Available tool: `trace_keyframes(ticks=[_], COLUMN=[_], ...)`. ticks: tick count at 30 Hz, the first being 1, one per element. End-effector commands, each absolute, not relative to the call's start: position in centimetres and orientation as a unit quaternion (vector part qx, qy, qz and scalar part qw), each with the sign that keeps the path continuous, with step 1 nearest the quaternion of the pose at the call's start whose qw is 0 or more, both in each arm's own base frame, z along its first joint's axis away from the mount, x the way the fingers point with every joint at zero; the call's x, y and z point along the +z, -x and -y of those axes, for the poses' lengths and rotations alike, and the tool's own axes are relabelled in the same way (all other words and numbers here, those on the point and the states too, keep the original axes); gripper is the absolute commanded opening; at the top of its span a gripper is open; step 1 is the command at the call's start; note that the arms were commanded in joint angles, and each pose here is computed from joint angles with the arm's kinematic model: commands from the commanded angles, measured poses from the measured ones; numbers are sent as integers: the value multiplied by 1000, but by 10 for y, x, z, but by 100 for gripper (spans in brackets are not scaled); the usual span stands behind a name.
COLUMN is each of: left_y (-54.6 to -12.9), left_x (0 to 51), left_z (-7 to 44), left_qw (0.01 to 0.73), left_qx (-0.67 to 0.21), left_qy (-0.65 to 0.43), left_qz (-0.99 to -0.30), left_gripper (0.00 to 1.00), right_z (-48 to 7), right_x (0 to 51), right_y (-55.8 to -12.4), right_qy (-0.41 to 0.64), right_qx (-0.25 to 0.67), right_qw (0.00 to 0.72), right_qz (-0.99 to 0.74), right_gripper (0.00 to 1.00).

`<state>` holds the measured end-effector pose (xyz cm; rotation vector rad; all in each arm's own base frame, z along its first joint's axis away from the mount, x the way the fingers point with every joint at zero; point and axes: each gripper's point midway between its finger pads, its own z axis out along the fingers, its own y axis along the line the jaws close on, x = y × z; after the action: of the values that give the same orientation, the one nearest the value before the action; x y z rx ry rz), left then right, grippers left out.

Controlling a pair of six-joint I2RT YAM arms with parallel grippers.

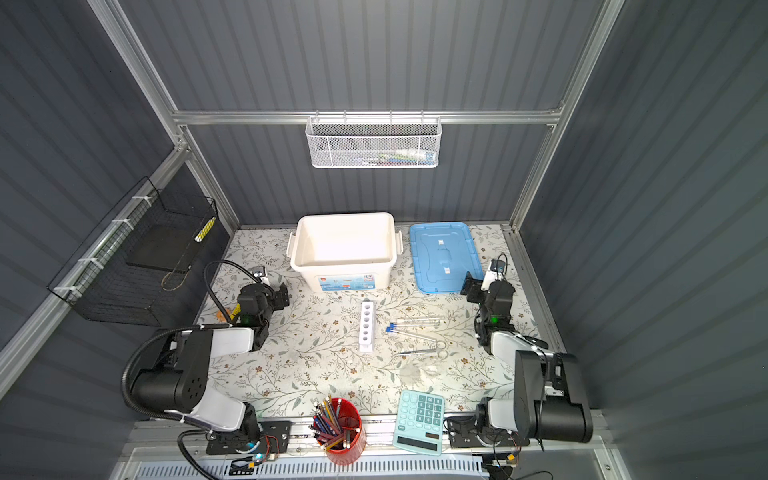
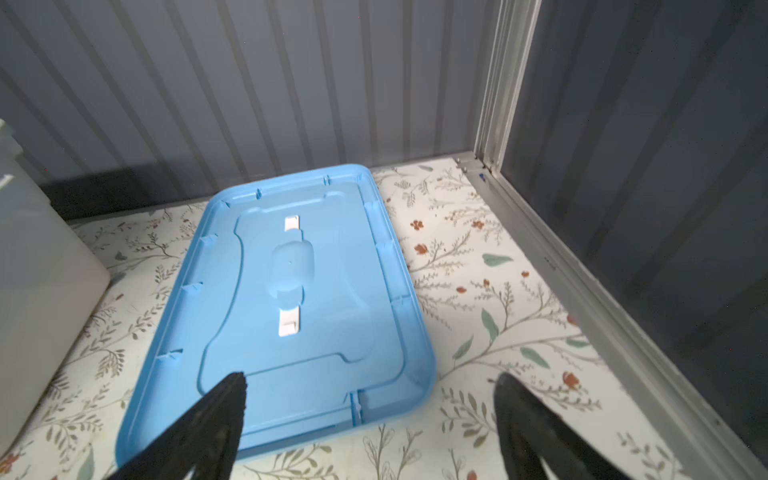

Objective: Organize the chemistry lab equipment

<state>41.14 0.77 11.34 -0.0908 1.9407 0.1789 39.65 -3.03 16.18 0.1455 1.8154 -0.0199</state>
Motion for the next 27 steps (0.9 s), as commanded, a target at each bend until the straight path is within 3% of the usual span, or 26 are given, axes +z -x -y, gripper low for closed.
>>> trace_keyframes(ticks=[1, 8, 13, 20, 27], left_y=[-412, -413, -414, -397, -366], left_x=[145, 217, 254, 267, 271], left_z=[-15, 2, 29, 84, 94], left_qw=[571, 604, 615, 585, 549], left_qx=[80, 20, -7, -24, -56], left_qy=[67, 73, 32, -52, -84], left_qz=[-814, -794, -788, -809, -830], left_gripper=[88, 87, 86, 85, 86], right_z=[13, -48, -101, -130, -143], right_x=[155, 162, 160, 145, 129], right_y=[-389, -390, -386, -373, -353], right_qy=[-24, 86, 221, 338, 389], right_qx=[-20, 2, -8, -67, -63], right_qw=[565, 447, 360, 291, 238], right_qz=[-824, -890, -906, -892, -888], right_gripper=[92, 92, 87, 83, 81])
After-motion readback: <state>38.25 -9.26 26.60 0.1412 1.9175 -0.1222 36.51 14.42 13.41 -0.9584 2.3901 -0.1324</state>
